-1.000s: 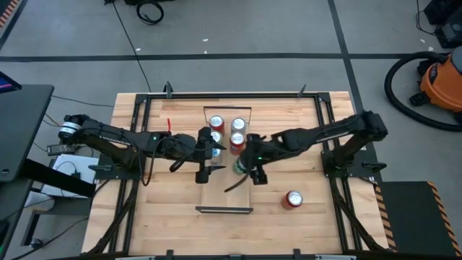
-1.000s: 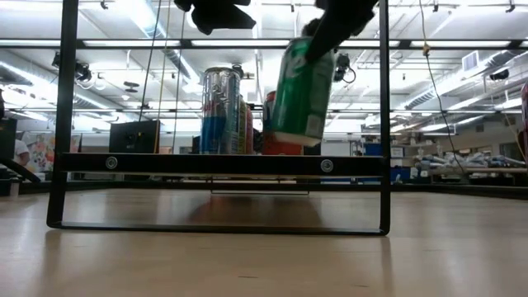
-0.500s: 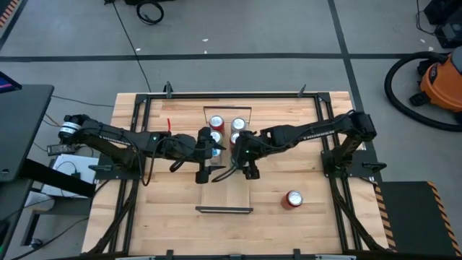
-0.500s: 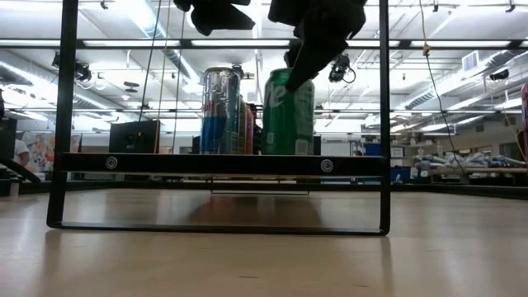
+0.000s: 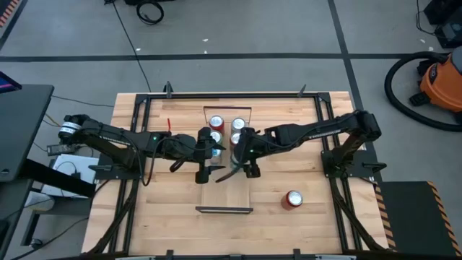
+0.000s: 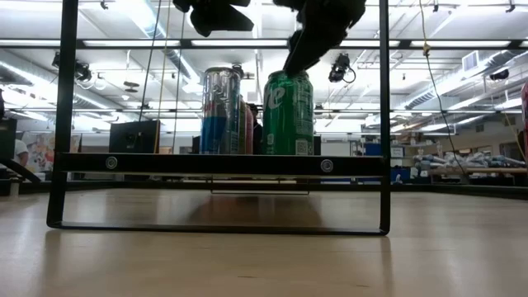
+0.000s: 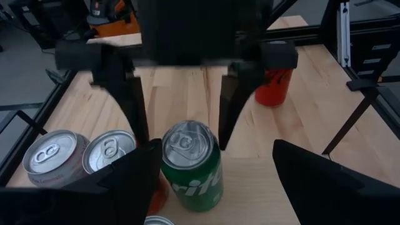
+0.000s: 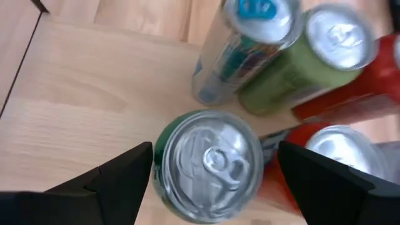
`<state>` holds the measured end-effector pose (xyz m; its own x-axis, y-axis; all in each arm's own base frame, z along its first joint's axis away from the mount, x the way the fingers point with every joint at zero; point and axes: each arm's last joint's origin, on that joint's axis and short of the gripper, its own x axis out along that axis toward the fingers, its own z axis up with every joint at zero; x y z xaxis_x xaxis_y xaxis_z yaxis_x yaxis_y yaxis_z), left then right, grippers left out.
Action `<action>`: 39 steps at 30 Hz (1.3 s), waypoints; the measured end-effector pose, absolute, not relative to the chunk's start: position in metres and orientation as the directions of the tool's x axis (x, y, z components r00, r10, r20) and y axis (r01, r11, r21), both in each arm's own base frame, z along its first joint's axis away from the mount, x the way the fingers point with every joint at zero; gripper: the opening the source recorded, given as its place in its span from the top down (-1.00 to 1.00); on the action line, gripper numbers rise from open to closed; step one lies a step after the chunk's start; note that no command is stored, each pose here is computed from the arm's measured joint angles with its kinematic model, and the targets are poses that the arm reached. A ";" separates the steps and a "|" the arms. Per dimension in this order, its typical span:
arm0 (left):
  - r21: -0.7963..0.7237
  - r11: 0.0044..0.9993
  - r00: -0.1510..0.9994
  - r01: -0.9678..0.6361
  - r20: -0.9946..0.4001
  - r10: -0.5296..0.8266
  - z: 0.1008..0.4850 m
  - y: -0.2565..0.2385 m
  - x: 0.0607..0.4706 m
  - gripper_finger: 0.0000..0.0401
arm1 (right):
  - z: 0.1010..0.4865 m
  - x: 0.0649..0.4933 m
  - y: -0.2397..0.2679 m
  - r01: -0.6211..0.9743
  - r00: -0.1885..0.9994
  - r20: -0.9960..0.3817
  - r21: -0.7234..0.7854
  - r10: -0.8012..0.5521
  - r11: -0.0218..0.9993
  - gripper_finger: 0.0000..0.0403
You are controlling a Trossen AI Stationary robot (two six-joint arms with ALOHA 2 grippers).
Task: Place canned beverage on shelf
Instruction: Put the green soda can on the shelf, then put the red black soda can on the shelf
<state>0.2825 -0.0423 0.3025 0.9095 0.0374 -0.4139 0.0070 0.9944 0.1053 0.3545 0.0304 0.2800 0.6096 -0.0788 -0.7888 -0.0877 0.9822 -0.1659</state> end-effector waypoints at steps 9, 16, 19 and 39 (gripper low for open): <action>0.107 0.994 0.904 0.008 -0.425 0.038 0.301 -0.042 0.282 -0.57 | 0.308 0.328 0.055 -0.135 0.642 -0.767 -0.133 -0.016 0.982 -0.76; 0.108 0.994 0.901 0.009 -0.431 0.039 0.301 -0.042 0.282 -0.57 | 0.299 0.304 0.090 -0.122 0.492 -0.870 -0.028 0.036 0.992 -0.76; 0.108 0.994 0.901 0.009 -0.431 0.039 0.301 -0.042 0.282 -0.57 | 0.294 0.290 0.107 -0.086 0.405 -0.914 0.003 0.038 0.996 -0.76; 0.124 0.992 0.884 0.016 -0.465 0.044 0.297 -0.041 0.280 -0.57 | 0.248 0.227 0.165 0.229 0.200 -0.975 -0.045 -0.092 0.972 -0.76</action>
<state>0.2801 -0.0412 0.2974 0.8840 0.0437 -0.4654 0.0164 0.9921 0.1244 0.2269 0.1646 0.2476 0.2003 -0.0924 -0.9754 0.2288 0.9724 -0.0451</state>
